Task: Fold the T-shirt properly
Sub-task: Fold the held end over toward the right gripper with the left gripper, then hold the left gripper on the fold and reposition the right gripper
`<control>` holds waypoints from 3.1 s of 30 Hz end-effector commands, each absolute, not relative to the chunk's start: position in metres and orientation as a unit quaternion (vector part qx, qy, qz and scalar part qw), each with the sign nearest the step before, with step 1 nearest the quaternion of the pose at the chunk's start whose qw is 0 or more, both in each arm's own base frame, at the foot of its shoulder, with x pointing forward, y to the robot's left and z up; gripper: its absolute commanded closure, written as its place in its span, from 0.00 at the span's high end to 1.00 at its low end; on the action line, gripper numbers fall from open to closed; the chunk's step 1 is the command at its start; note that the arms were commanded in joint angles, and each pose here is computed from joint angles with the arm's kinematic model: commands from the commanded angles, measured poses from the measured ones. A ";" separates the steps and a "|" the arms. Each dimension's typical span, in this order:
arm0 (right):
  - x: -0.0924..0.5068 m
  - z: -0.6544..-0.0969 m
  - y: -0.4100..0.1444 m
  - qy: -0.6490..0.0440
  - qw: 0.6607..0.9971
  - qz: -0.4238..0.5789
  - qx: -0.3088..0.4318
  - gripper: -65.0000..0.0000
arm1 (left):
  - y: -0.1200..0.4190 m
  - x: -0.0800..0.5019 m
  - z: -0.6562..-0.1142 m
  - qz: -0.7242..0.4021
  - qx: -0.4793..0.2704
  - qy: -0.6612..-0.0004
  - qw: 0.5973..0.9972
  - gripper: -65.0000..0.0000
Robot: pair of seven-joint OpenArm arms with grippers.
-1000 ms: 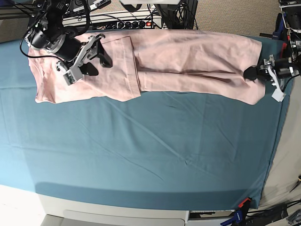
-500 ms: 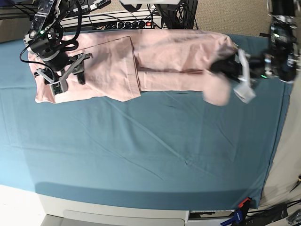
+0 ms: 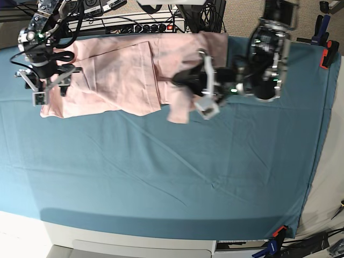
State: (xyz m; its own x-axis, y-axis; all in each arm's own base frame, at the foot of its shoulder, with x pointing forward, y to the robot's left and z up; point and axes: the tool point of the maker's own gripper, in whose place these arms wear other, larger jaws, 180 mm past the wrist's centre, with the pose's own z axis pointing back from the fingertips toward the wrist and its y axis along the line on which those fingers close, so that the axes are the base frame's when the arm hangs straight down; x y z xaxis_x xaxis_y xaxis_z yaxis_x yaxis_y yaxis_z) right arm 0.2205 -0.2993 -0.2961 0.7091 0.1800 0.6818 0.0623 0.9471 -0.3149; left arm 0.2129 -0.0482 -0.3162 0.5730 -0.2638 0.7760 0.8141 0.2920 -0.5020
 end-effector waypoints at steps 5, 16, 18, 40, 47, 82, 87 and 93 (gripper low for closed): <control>0.221 -0.280 -0.314 -0.403 0.898 0.016 -0.176 0.51 | -0.093 0.222 -0.289 -0.365 -0.519 -0.315 0.706 0.00; 0.223 -0.280 -0.310 -0.409 0.898 0.015 -0.165 0.51 | -0.116 0.216 -0.310 -0.376 -0.527 -0.270 0.712 0.12; 0.225 -0.280 -0.307 -0.414 0.897 0.014 -0.154 0.51 | -0.118 0.222 -0.311 -0.374 -0.517 -0.286 0.715 0.45; 0.227 -0.278 -0.305 -0.422 0.894 0.015 -0.148 0.51 | -0.011 0.260 -0.345 -0.315 -0.362 -0.287 0.829 0.00; 0.226 -0.278 -0.305 -0.421 0.895 0.014 -0.148 0.51 | -0.020 0.242 -0.338 -0.310 -0.372 -0.295 0.824 0.00; 0.229 -0.275 -0.304 -0.432 0.889 0.016 -0.148 0.51 | -0.163 0.154 -0.324 -0.377 -0.450 -0.273 0.762 0.00; 0.229 -0.274 -0.305 -0.431 0.890 0.017 -0.150 0.51 | -0.166 0.173 -0.312 -0.406 -0.435 -0.301 0.745 0.00; 0.230 -0.263 -0.324 -0.422 0.884 0.040 -0.197 0.51 | -0.139 0.207 -0.306 -0.357 -0.436 -0.319 0.762 0.00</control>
